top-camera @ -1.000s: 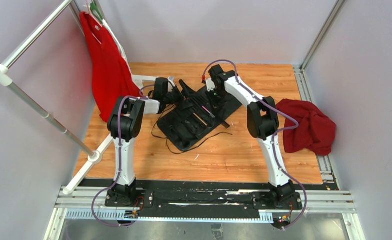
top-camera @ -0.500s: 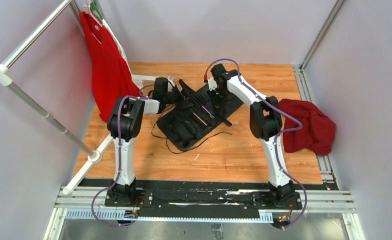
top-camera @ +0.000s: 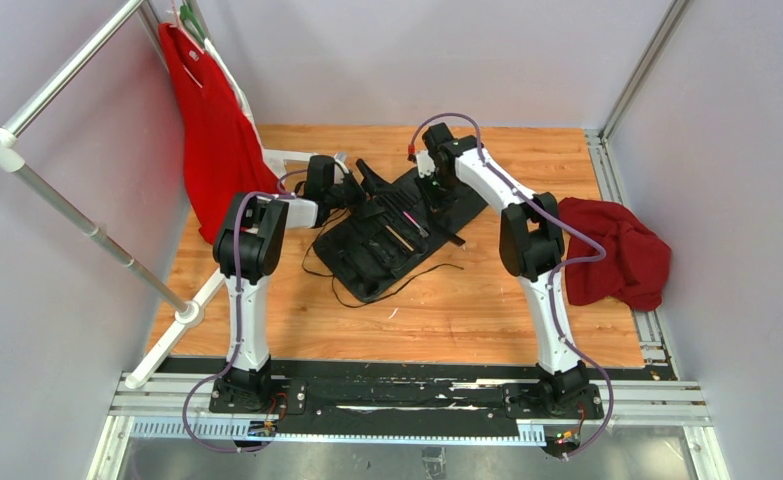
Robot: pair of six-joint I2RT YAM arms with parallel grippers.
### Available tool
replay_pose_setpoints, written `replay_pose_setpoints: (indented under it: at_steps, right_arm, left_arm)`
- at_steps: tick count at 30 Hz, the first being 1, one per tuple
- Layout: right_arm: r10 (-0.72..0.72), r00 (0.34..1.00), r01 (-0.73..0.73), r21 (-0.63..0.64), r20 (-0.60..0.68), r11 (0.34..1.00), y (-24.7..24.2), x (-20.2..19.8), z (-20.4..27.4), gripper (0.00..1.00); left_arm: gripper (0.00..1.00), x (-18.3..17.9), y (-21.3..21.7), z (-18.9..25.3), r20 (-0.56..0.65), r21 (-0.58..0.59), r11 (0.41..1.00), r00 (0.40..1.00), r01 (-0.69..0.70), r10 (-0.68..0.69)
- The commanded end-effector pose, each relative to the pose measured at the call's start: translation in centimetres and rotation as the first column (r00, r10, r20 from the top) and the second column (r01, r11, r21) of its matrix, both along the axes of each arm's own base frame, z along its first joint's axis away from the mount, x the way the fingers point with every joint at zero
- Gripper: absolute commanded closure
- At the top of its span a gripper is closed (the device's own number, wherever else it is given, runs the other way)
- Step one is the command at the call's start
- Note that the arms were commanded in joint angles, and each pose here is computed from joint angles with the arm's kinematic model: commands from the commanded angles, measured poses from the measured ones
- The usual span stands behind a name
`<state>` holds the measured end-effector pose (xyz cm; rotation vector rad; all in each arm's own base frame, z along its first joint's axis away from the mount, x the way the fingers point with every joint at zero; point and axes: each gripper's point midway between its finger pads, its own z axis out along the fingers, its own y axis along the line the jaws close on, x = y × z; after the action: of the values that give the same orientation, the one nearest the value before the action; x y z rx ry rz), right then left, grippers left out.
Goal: Organize the makeup
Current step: Place the makeup tool in the cosmetics bag.
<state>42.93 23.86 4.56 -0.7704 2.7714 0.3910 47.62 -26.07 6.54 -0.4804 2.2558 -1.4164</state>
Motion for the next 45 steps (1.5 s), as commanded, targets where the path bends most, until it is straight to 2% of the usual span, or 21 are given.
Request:
replay_pose_setpoints:
  at_steps: [1,28,45]
  right_arm:
    - [-0.013,0.999,0.014,-0.010,0.050,1.000,-0.9,1.7,1.2,0.99]
    - [-0.024,0.999,0.025,-0.037,0.028,0.999,-2.5,0.1,1.4,0.99]
    - [0.036,0.999,-0.036,-0.009,0.014,0.999,-2.5,-2.2,2.9,0.99]
  left_arm:
    - [0.02,-1.2,1.4,-2.4,-0.089,0.052,0.998,0.996,-0.020,0.024]
    - [0.02,-1.1,1.4,-2.2,-0.086,0.050,0.998,0.996,-0.023,0.027]
    - [0.02,-0.8,1.3,-1.8,-0.078,0.045,0.999,0.996,-0.026,0.030]
